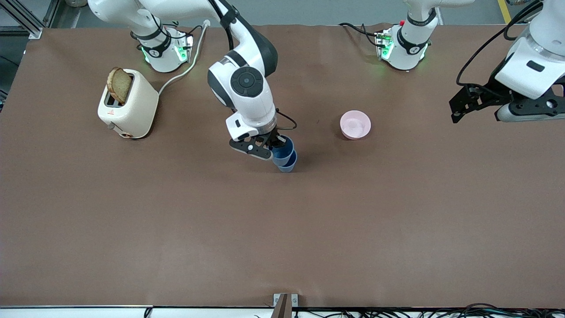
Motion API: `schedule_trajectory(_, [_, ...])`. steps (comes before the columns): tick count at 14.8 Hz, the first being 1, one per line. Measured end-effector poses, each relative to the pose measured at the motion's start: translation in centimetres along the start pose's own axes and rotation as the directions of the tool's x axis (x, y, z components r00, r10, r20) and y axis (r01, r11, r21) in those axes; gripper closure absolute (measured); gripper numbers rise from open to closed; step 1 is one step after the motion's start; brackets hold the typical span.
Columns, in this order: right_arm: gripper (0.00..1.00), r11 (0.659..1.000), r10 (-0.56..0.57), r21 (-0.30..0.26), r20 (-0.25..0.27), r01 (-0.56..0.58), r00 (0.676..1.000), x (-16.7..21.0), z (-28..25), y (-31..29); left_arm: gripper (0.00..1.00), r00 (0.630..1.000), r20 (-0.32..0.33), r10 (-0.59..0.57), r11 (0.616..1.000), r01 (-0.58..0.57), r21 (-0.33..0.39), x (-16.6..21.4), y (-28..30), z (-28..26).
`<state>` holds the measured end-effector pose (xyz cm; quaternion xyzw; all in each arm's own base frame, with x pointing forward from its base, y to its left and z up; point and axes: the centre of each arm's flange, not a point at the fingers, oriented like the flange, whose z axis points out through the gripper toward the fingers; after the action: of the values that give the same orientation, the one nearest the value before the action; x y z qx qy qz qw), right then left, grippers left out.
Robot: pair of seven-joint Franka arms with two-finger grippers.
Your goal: Stack blue cups with both arms
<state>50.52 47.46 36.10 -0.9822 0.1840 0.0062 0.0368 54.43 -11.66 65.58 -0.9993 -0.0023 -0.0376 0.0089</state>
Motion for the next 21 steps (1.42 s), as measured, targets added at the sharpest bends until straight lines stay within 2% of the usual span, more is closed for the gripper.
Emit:
schedule_trajectory(6, [0.96,1.0,-0.015,-0.007,0.004,0.015,1.0,-0.9,1.6,-0.6,0.0,0.999,0.016,0.029,1.0,-0.029,-0.002,-2.6,-3.2,1.0])
schedule_trajectory(11, [0.96,1.0,-0.03,-0.004,0.001,0.03,1.0,-1.8,4.9,-1.4,0.0,0.999,0.012,0.047,0.999,-0.047,-0.002,-2.7,-3.6,0.6])
schedule_trajectory(14, [0.95,1.0,-0.029,-0.007,0.002,0.029,1.0,-1.7,5.2,-1.4,0.0,0.999,0.002,0.052,0.999,-0.052,-0.003,-2.6,-3.9,0.1])
schedule_trajectory(15, [0.89,1.0,-0.029,-0.006,0.002,0.029,1.0,-1.7,5.2,-1.4,0.0,0.999,0.002,0.051,0.999,-0.051,-0.003,-2.6,-4.0,0.1])
schedule_trajectory(17, [0.66,1.0,-0.027,-0.005,0.0,0.027,1.0,-1.5,5.1,-1.4,0.0,0.999,0.001,0.05,0.999,-0.05,-0.003,-2.6,-4.1,0.1])
schedule_trajectory(20, [0.37,1.0,-0.015,0.001,-0.012,0.015,1.0,-0.6,4.5,-1.2,0.0,0.999,0.002,0.05,0.999,-0.05,-0.003,-2.6,-4.1,0.1])
schedule_trajectory(21, [0.37,1.0,-0.006,0.008,-0.021,0.007,1.0,0.1,3.7,-1.1,0.0,0.999,0.002,0.051,0.999,-0.051,-0.003,-2.6,-4.1,0.1])
